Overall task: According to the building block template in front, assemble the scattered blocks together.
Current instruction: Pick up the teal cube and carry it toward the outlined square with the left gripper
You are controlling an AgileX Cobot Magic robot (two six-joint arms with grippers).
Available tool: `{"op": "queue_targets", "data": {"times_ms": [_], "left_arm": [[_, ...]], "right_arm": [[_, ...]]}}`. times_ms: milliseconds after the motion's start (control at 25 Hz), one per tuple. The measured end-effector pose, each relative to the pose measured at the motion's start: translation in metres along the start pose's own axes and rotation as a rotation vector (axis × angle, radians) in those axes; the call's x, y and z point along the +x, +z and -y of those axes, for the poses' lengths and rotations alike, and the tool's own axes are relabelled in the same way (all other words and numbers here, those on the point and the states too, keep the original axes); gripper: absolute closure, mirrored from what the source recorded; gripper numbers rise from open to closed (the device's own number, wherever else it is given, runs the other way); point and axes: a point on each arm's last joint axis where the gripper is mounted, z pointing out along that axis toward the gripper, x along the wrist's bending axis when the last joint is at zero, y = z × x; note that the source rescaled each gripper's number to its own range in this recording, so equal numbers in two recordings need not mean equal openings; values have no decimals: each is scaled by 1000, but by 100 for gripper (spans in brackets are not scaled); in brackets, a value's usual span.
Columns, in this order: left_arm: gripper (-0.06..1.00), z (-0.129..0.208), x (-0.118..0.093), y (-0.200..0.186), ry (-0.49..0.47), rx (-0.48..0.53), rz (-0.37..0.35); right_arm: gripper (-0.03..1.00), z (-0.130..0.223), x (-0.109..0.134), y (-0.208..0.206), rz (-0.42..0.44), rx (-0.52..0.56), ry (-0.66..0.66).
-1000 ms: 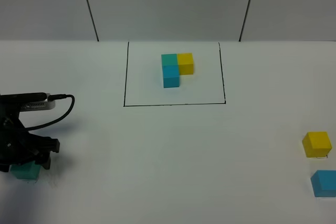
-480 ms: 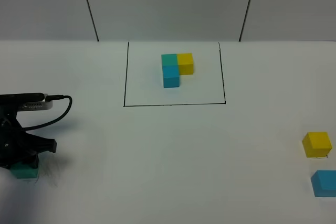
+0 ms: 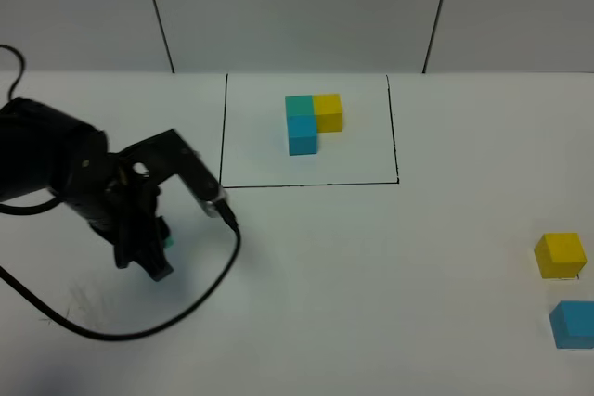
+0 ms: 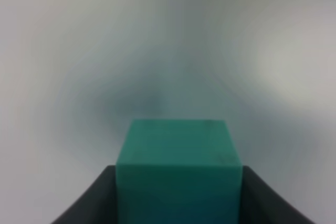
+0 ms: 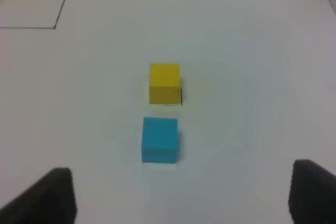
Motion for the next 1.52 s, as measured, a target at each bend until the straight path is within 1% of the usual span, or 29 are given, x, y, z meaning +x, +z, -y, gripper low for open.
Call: {"op": "queue_targets", "data": {"times_ms": [120, 200, 240, 360, 560, 720, 840, 1000, 1200, 1520], "left_arm": [[94, -38, -20, -10, 209, -3, 30], [94, -58, -28, -11, 296, 14, 61], [94, -65, -32, -8, 331, 31, 82], [94, -86, -38, -3, 391, 16, 120], [94, -108, -53, 6, 504, -62, 165], [94, -116, -66, 20, 554, -100, 203], [94, -116, -71, 34, 595, -85, 229], [94, -115, -76, 51, 609, -61, 250], [94, -115, -76, 55, 648, -61, 251], [94, -116, -76, 54, 650, -63, 249]], "right_arm": [[29, 0, 0, 0, 0, 0, 0], [29, 0, 0, 0, 0, 0, 0], [29, 0, 0, 0, 0, 0, 0], [29, 0, 0, 0, 0, 0, 0], [29, 0, 0, 0, 0, 0, 0], [29, 0, 0, 0, 0, 0, 0], [29, 0, 0, 0, 0, 0, 0], [29, 0, 0, 0, 0, 0, 0], [29, 0, 0, 0, 0, 0, 0], [29, 0, 0, 0, 0, 0, 0]]}}
